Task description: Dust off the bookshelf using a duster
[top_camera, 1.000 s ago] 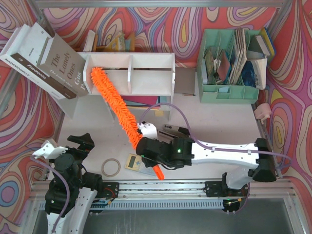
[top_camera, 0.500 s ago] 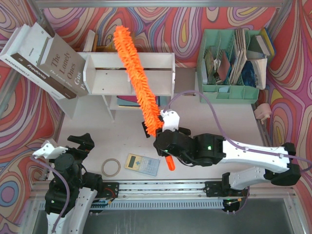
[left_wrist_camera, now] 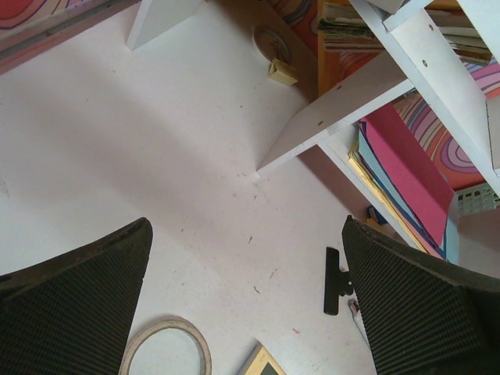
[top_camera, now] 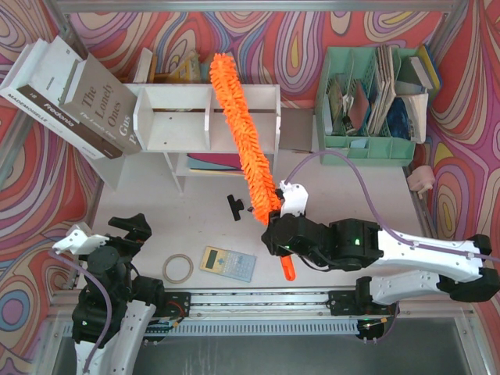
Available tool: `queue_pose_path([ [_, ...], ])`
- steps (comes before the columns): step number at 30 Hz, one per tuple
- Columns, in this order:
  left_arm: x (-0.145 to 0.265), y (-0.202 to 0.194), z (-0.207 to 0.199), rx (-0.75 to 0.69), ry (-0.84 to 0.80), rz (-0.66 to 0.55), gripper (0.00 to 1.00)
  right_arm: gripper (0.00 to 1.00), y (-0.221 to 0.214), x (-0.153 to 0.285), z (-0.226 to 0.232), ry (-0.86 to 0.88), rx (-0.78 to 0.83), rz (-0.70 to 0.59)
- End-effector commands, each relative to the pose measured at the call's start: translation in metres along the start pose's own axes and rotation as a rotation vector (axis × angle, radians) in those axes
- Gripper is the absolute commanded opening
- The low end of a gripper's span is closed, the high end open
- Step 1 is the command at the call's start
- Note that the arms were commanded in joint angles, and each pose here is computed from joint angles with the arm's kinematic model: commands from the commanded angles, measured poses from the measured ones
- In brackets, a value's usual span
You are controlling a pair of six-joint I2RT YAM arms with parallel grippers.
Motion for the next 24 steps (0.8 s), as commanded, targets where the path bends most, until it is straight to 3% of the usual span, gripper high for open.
queue_pose_path([
  [1,-0.003,-0.002,-0.001,0.001,-0.005,-0.003,0.99,0.0,-0.003,0.012,0.006,0.071,-0.042,0.029],
  [7,-0.004,-0.002,-0.001,-0.003,-0.002,0.0,0.98,0.0,-0.035,0.003,-0.004,0.073,-0.071,0.12],
  [17,-0.004,-0.003,-0.002,-0.007,-0.002,0.005,0.99,0.0,-0.056,-0.013,-0.013,0.044,-0.086,0.142],
  [24,-0.005,-0.003,-0.002,-0.009,0.004,0.007,0.98,0.0,-0.064,-0.024,0.019,0.103,0.003,0.221],
])
Point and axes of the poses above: each gripper's point midway between its finger pads, its own x axis back along the fingers, its own z axis along the line the jaws close on, y = z × x, the point moved 1 cm from there along x, back along the fingers, and after that the axes turned 8 degrees about -x, right-handed, at the moved point
